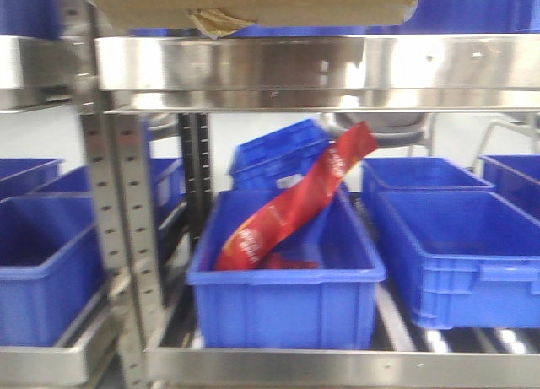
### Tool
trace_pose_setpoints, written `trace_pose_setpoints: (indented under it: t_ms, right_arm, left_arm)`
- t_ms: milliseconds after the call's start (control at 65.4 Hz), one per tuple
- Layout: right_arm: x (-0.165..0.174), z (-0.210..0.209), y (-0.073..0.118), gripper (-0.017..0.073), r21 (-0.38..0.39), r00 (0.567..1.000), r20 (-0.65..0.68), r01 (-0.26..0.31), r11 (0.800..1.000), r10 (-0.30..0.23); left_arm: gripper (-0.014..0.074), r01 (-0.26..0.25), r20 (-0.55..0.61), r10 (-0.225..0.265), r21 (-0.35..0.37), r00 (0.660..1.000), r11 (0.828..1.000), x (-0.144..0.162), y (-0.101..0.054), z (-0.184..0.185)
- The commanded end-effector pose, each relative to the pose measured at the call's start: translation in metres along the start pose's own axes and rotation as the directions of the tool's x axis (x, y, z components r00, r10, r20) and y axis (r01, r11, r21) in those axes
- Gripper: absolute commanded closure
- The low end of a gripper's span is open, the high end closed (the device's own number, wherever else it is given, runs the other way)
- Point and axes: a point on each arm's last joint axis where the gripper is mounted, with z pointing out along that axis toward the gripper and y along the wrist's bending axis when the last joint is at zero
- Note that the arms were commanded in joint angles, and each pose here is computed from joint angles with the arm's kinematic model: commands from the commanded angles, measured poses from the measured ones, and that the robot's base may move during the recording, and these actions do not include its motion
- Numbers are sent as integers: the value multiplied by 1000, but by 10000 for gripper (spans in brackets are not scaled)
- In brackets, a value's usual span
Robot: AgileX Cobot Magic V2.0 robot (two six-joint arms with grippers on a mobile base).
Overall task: Stack two boxes on right shelf middle
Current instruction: 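Carry the box with both grippers up to the steel shelf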
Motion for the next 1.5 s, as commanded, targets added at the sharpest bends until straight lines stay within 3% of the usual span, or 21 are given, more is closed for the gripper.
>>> trace_pose_setpoints:
  t_ms: [0,1483]
  right_arm:
    - [-14,-8,2,713,-35,995,101,2,999,2]
    - [-14,-8,2,713,-35,995,101,2,999,2]
  left_arm:
    - [704,0,58,-1,16,998,1000,-9,2,-7]
    - [704,0,58,-1,16,998,1000,-9,2,-7]
